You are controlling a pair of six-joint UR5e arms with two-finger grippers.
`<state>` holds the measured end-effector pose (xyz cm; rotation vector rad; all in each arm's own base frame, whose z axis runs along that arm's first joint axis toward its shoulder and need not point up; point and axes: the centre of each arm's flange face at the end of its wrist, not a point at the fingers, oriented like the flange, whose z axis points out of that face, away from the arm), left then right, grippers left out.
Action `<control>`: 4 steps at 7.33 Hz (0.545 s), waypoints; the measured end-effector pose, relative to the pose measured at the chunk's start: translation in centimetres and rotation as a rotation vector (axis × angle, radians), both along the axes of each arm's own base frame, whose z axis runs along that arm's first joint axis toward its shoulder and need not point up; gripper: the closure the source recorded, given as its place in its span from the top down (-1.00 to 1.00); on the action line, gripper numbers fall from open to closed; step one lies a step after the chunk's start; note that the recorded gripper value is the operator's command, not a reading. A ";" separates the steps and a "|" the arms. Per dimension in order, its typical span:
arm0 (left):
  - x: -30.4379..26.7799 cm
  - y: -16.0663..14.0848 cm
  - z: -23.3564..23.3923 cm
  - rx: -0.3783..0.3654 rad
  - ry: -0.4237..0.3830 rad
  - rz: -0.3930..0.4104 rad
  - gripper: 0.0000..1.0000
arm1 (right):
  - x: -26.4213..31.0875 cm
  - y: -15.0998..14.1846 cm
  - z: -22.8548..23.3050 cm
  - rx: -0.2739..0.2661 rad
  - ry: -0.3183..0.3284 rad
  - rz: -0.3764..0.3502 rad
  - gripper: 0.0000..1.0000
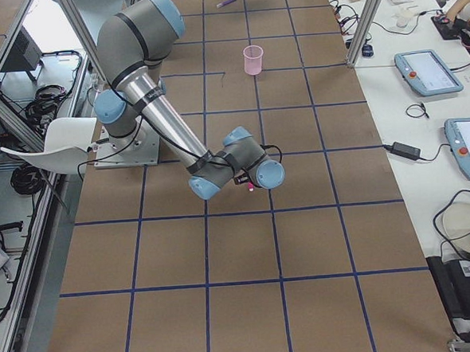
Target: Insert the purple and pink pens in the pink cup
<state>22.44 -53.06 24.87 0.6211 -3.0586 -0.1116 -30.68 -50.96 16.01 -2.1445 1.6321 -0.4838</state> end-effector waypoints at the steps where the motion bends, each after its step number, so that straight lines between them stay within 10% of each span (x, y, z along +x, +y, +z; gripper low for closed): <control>1: 0.3 -0.2 -1.6 0.013 0.007 0.004 1.00 | -0.1 0.1 -0.1 0.000 -0.002 -0.002 0.57; 4: 0.7 -0.6 -4.6 0.037 0.024 0.013 0.95 | -0.2 0.1 -0.2 -0.004 -0.006 -0.002 0.06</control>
